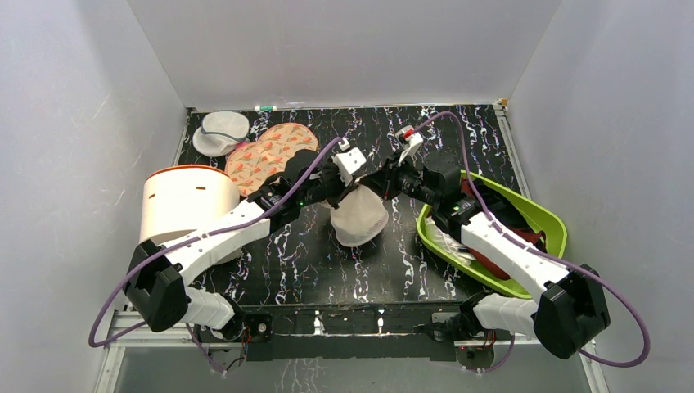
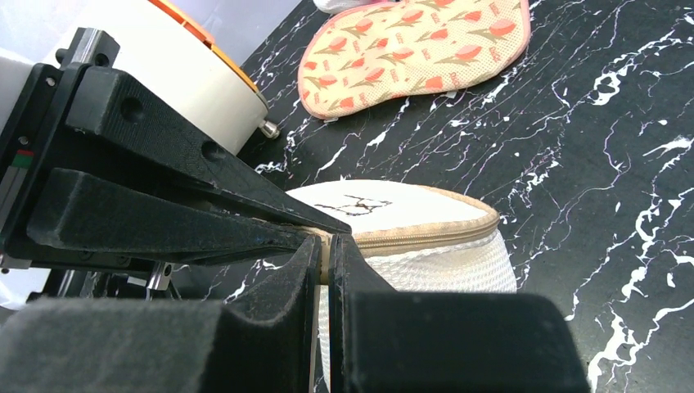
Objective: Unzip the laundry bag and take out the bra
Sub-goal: Unzip the laundry bag at the center of the board.
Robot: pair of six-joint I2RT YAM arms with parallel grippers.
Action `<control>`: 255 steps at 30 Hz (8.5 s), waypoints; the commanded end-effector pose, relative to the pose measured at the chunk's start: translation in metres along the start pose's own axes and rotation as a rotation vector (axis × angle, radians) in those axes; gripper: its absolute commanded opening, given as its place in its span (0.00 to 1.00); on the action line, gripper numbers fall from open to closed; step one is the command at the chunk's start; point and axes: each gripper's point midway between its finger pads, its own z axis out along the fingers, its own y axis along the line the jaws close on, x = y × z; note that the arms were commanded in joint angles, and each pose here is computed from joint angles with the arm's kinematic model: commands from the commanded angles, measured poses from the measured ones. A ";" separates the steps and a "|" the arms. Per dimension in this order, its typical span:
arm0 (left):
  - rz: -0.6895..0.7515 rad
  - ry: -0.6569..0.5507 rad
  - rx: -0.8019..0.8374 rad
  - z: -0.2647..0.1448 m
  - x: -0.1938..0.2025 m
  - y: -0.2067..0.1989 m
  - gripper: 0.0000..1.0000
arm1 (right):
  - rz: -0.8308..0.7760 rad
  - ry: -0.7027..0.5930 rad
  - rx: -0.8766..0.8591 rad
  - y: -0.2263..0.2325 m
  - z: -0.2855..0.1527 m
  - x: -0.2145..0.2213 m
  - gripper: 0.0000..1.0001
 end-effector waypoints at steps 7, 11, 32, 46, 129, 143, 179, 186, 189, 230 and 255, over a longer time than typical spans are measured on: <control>0.094 -0.146 -0.049 -0.022 -0.031 0.006 0.00 | 0.051 -0.097 0.139 -0.025 -0.005 -0.028 0.00; 0.110 -0.175 -0.063 -0.027 -0.034 0.008 0.00 | 0.109 -0.095 0.173 -0.051 -0.012 -0.030 0.00; 0.097 -0.110 -0.084 -0.022 -0.026 0.013 0.30 | 0.003 -0.151 -0.183 0.029 -0.018 -0.064 0.00; 0.091 -0.109 -0.073 -0.020 -0.028 0.010 0.08 | 0.039 -0.136 -0.214 0.048 -0.007 -0.047 0.00; 0.098 -0.088 -0.087 -0.017 -0.023 0.011 0.35 | 0.208 -0.080 -0.329 0.029 -0.016 -0.035 0.00; 0.108 -0.099 -0.096 -0.021 -0.027 0.012 0.04 | 0.236 -0.106 -0.287 0.027 -0.017 -0.033 0.00; 0.116 -0.070 -0.087 -0.015 -0.018 0.011 0.32 | 0.258 -0.039 -0.411 0.037 -0.014 -0.025 0.00; 0.124 -0.095 -0.096 -0.022 -0.025 0.011 0.03 | 0.279 -0.032 -0.376 0.031 -0.012 -0.021 0.00; 0.133 -0.105 -0.110 -0.025 -0.028 0.013 0.00 | 0.293 -0.040 -0.318 0.020 -0.013 -0.019 0.00; 0.192 -0.093 -0.195 -0.037 -0.029 0.028 0.00 | 0.305 0.087 -0.130 -0.048 -0.006 0.009 0.00; -0.495 0.556 -0.309 -0.111 0.009 0.000 0.00 | 0.201 0.129 -0.159 -0.035 -0.024 0.037 0.63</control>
